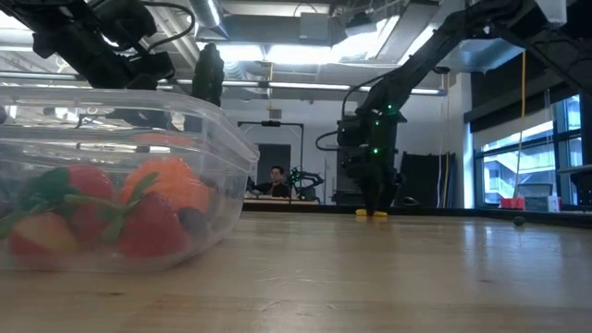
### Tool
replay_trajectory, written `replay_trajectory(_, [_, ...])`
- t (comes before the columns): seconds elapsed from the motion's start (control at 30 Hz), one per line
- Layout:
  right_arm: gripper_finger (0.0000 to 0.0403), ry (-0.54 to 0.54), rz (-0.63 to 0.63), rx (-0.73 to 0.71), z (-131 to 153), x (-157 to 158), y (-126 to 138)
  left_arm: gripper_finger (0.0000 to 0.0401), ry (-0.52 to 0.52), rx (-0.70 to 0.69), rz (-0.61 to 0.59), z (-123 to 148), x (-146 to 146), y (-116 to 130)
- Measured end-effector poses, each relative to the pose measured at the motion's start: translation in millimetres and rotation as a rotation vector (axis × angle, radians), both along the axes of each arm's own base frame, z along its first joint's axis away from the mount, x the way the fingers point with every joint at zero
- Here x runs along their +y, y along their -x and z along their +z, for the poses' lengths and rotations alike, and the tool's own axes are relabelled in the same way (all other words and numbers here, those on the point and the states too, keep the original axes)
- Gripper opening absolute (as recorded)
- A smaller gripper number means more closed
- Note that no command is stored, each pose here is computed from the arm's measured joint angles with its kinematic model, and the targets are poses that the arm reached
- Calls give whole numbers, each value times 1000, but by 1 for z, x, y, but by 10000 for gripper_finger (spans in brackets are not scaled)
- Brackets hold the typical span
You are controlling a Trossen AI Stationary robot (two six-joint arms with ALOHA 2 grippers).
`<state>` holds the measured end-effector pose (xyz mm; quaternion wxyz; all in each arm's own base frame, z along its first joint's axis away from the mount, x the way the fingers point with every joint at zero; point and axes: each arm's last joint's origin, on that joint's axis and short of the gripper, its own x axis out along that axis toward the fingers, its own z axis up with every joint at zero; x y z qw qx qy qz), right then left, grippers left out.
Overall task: Pick and placing Produce into tupperware
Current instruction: Put the corn into the transparent bin
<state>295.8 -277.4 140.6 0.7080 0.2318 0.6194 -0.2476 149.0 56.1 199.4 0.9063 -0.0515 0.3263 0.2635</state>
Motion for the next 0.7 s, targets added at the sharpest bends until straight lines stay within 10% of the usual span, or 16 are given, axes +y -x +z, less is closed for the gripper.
replay_trajectory(0.7, [74, -5, -3, 7, -3, -2, -3, 176, 0, 0, 0, 0, 0, 0])
